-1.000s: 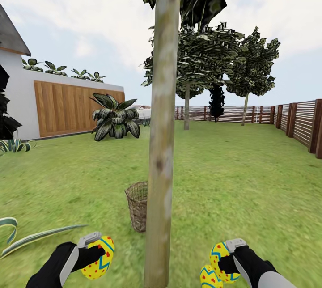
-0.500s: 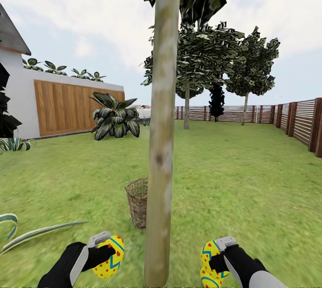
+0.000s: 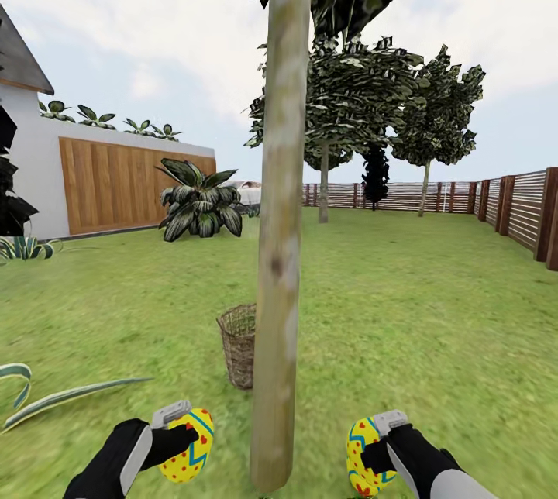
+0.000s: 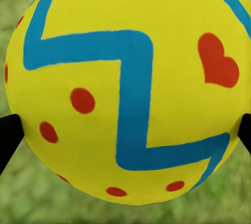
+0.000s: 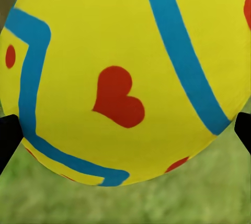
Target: Take the three Easter eggs out of the wicker basket on the lawn in the garden, then place them on the lawn next to a single tree (choose any tree) so that all three eggs are next to the same tree and none are left in the basket.
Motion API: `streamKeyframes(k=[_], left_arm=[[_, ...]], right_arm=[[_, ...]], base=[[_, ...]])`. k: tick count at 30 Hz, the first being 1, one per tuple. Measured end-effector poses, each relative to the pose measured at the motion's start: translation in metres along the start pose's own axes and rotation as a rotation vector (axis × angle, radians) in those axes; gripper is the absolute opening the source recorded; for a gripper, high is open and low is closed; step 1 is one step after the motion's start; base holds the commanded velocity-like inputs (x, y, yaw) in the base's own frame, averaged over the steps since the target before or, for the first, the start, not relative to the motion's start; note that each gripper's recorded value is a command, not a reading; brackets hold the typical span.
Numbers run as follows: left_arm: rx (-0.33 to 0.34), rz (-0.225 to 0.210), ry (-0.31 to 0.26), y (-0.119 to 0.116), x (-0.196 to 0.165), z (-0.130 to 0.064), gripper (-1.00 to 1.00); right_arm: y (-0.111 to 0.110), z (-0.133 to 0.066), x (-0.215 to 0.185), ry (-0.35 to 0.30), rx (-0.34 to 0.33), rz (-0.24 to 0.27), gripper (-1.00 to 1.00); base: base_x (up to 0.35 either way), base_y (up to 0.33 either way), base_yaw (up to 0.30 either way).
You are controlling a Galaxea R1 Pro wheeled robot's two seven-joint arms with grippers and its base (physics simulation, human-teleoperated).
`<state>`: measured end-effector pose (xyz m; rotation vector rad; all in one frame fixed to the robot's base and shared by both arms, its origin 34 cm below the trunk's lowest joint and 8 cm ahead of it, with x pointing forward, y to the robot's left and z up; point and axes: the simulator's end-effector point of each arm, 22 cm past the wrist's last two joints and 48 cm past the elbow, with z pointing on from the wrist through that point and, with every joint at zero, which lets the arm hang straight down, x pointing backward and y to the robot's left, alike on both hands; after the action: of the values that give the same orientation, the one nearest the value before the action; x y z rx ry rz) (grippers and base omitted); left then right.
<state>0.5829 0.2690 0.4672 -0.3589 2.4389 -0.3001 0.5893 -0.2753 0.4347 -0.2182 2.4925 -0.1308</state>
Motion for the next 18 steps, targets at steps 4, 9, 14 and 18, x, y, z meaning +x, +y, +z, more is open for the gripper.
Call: streamKeyframes(k=[4,9,14,18], left_arm=[[0.001,-0.001,0.000,0.003,0.007,0.005,-1.00],[0.002,-0.002,0.000,0.007,0.015,0.012,-1.00],[0.004,-0.004,0.001,0.009,0.025,0.019,-1.00],[0.004,-0.004,0.001,0.013,0.032,0.024,-1.00]], right_arm=[[0.007,0.006,0.006,-0.001,-0.006,0.000,-1.00],[0.011,0.013,0.014,-0.002,-0.008,-0.001,-1.00],[0.014,0.020,0.023,-0.003,-0.010,-0.001,-1.00],[0.016,0.026,0.030,-0.006,-0.010,-0.004,-1.00]], base=[[0.000,0.000,0.000],[0.000,0.000,0.000],[0.000,0.000,0.000],[0.000,0.000,0.092]])
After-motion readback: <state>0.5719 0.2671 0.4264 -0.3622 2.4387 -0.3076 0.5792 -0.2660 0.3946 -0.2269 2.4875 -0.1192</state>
